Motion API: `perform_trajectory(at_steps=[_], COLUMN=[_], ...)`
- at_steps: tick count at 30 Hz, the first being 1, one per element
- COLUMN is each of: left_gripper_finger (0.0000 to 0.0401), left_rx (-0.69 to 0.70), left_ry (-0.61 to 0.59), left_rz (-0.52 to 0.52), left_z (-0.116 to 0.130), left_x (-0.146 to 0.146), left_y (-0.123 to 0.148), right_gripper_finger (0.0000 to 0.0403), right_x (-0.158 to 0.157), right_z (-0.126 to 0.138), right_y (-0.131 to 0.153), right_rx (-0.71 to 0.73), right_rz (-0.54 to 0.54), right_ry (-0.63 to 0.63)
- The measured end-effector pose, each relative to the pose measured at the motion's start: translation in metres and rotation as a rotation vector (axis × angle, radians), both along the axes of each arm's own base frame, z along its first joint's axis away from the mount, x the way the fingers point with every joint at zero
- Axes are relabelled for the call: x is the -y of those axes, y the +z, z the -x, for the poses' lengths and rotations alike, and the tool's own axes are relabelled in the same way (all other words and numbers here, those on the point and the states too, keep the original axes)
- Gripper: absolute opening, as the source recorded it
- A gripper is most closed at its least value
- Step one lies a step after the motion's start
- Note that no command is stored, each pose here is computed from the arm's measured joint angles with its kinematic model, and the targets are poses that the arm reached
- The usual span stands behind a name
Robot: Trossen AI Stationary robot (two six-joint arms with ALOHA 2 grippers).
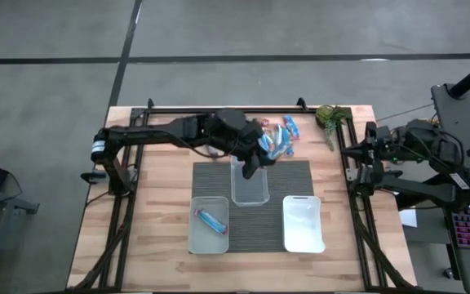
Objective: Pick and place Granola Bars by type
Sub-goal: Put the orange granola bar into the white bin
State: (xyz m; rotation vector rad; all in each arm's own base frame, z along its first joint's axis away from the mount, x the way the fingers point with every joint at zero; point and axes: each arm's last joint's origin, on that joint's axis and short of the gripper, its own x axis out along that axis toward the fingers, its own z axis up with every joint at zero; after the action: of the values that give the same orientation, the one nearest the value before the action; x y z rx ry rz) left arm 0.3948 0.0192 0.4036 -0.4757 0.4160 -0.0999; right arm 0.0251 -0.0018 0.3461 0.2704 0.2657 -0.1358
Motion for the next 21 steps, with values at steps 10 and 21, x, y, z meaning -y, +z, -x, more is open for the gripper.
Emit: perform_trajectory(at_steps=[10,21], left_gripper_finger=[0.0071,0.0071], left_rx=[0.086,0.165], left_ry=[-0.083,-0.119], left_rz=[0.017,-0.014], left_z=[-0.003,-0.009], left_x=[0.036,0.05], left_y=[0.008,0.01], right_gripper_finger=[0.0009,0.0009], right_x=[0.001,0.002], right_z=[-0.003,-0.004], right_y=[0.0,0.0], right_rx=[-0.014,-0.019], right_rz=[-0.006,-0.01], right_ry=[0.0,-0.002])
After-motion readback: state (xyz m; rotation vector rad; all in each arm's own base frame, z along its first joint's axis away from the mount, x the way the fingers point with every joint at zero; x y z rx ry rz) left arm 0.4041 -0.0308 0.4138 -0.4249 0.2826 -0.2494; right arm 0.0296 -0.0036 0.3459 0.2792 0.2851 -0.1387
